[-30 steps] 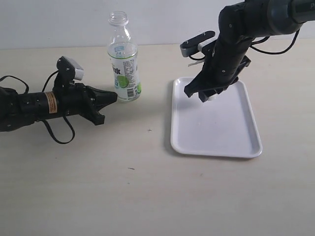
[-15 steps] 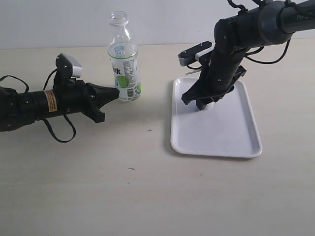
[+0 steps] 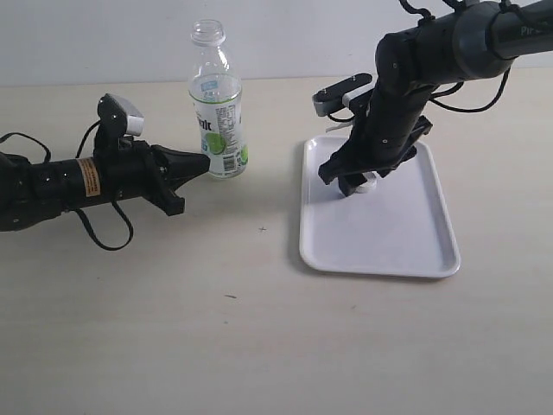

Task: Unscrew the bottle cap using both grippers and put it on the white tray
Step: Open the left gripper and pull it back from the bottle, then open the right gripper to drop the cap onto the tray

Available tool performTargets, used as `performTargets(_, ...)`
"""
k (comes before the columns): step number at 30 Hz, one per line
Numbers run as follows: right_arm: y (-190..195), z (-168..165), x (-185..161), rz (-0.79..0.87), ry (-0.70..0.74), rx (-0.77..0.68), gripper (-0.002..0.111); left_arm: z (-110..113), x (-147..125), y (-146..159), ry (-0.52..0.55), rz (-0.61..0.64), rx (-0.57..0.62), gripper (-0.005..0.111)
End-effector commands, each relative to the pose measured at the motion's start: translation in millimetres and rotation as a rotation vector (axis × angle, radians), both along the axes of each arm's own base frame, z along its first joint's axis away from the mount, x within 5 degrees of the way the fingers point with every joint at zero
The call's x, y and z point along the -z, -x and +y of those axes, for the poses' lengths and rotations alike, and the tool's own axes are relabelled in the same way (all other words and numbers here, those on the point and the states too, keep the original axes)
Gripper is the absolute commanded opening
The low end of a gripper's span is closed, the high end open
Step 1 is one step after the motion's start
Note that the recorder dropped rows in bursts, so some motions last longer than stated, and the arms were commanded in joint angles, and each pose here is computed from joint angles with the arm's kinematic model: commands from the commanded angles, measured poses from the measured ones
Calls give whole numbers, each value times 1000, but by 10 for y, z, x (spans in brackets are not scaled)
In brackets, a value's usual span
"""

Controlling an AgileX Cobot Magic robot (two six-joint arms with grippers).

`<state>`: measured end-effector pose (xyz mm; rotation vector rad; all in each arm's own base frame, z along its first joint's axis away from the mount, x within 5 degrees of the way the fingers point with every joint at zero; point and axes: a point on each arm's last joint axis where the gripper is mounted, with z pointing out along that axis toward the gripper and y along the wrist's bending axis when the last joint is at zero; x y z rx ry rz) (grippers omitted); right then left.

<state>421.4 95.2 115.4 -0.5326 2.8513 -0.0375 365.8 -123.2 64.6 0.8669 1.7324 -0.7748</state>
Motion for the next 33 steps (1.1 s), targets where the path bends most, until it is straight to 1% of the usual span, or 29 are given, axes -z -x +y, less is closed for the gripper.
performTargets(1, -3, -20, -18, -6, -2, 4, 76, 6, -75, -3, 20, -16, -1, 0)
performTargets(5, 18, -26, -155, -15, -3, 5, 78, 17, -160, 38, 25, -23, -12, 0)
performTargets(9, 62, -38, -384, -31, -6, 7, 77, 70, -345, 104, 61, -31, -97, 0)
performTargets(13, 121, -50, -593, -38, -10, 12, 74, 142, -505, 207, 51, -61, -185, 0)
performTargets(19, 213, -73, -821, -38, -9, 15, 69, 292, -718, 351, 36, -40, -359, 0)
performTargets(22, 292, -91, -869, -49, -11, 12, 67, 362, -816, 431, 17, -56, -426, 0)
performTargets(24, 369, -107, -882, -69, -16, 11, 66, 429, -867, 476, 21, -45, -503, 0)
performTargets(29, 664, -169, -930, -172, -45, 3, 64, 629, -1000, 662, 43, -23, -713, 0)
performTargets(31, 774, -191, -985, -229, -61, 2, 64, 684, -1047, 743, 39, -20, -762, 0)
performTargets(33, 889, -205, -1044, -281, -92, 12, 64, 715, -1109, 827, 47, -31, -783, 0)
